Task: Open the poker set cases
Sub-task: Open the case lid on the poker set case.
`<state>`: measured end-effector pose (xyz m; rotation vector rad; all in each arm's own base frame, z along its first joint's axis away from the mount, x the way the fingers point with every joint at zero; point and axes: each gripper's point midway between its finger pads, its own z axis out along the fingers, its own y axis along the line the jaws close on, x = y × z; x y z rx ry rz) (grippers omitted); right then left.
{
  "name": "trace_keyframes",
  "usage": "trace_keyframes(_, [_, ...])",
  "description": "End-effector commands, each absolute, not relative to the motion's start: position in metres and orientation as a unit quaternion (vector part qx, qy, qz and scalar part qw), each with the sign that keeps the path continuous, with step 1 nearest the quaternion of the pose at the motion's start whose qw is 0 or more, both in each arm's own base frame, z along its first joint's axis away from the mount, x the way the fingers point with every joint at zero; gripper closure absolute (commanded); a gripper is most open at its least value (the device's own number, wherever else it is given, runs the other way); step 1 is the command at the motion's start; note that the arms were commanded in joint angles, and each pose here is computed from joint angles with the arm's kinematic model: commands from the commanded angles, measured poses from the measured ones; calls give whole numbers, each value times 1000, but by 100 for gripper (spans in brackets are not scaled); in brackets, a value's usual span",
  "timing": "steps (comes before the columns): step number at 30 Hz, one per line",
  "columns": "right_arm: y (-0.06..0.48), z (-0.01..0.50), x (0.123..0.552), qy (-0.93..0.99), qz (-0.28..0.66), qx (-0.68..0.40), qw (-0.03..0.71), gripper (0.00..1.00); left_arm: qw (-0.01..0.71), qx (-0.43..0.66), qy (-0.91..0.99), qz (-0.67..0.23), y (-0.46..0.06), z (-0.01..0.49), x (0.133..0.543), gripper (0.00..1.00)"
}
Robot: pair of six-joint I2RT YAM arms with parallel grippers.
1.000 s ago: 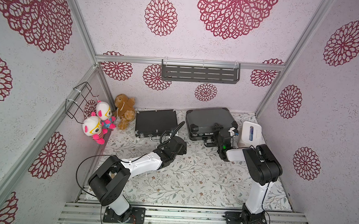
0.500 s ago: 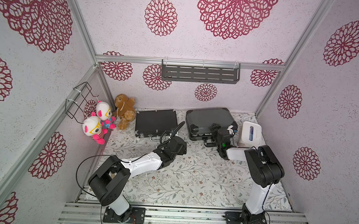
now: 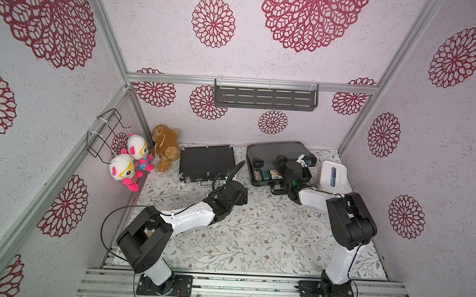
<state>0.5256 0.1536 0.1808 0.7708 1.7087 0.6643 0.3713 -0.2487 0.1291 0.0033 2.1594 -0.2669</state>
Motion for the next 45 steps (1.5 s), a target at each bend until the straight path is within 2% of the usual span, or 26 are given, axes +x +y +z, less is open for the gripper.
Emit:
trace_keyframes(1, [154,267,543,666,304,293,615,10,489,-8,863,-125,-249,151,372,13])
trace_keyframes(10, [163,293,600,655,305,288,628,10,488,-8,863,-130,-251,150,372,13])
trace_keyframes(18, [165,293,635,656,289,290,634,9,490,-7,862,-133,-251,151,371,13])
trace_keyframes(22, [173,298,652,645,316,274,640,7,488,-6,862,-134,-253,150,371,13])
trace_keyframes(26, [179,300,665,646,326,255,641,1,489,-6,862,-133,-252,151,371,13])
trace_keyframes(35, [174,282,651,653,318,262,636,1,491,-5,861,-133,-252,152,370,13])
trace_keyframes(45, [172,288,629,655,311,255,640,1,493,-7,860,-134,-251,153,370,13])
